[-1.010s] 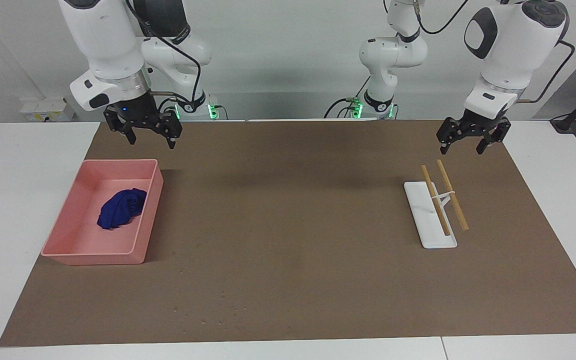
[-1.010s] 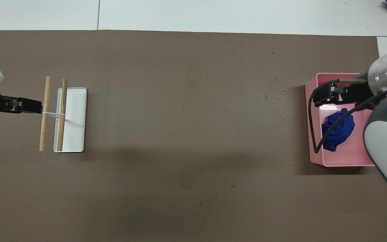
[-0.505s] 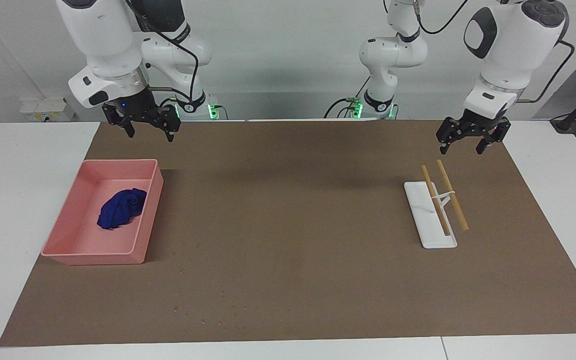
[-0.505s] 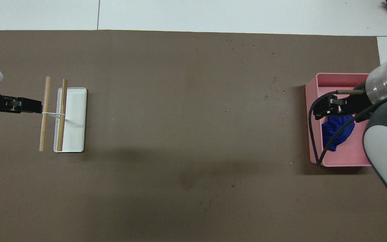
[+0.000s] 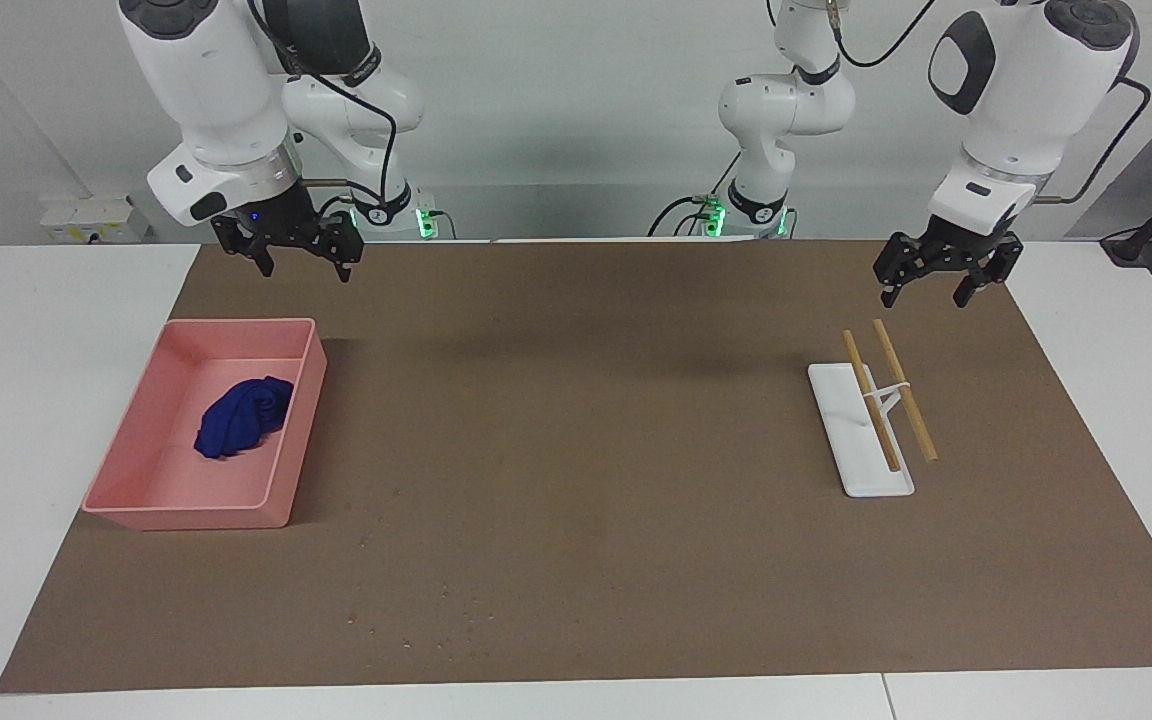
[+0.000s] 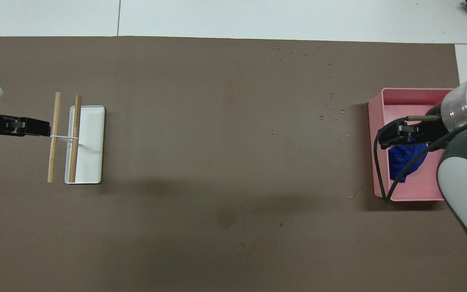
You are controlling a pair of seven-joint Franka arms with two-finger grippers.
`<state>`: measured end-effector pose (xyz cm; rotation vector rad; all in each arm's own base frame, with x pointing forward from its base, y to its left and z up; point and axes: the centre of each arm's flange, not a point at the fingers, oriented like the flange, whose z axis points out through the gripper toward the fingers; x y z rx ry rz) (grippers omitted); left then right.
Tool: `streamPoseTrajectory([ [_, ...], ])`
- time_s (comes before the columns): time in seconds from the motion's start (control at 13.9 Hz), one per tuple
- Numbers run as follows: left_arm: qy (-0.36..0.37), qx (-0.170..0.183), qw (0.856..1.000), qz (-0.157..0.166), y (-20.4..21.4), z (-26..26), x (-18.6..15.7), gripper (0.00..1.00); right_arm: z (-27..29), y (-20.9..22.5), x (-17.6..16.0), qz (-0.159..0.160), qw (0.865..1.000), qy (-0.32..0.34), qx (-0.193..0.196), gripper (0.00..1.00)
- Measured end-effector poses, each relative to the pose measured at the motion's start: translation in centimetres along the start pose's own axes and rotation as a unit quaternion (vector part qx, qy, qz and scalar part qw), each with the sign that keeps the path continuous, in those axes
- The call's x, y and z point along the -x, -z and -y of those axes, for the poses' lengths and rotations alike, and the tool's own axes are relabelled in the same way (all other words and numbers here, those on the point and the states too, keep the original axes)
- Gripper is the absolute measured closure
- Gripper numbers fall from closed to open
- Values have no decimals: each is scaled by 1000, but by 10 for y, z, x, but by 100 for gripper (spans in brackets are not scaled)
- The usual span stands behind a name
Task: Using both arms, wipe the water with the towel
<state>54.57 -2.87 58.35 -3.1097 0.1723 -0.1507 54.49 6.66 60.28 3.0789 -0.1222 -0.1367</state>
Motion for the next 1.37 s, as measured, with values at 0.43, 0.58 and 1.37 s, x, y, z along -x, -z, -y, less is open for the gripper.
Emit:
streamPoseTrajectory([
  [0.43, 0, 0, 1000, 0, 0, 0, 0, 0, -1, 8, -1, -29, 1000, -1, -5, 0],
  [0.58, 0, 0, 1000, -1, 1, 0, 0, 0, 0, 9, -1, -34, 999, -1, -6, 0],
  [1.37, 0, 0, 1000, -1, 1, 0, 0, 0, -1, 9, -2, -38, 999, -2, -7, 0],
])
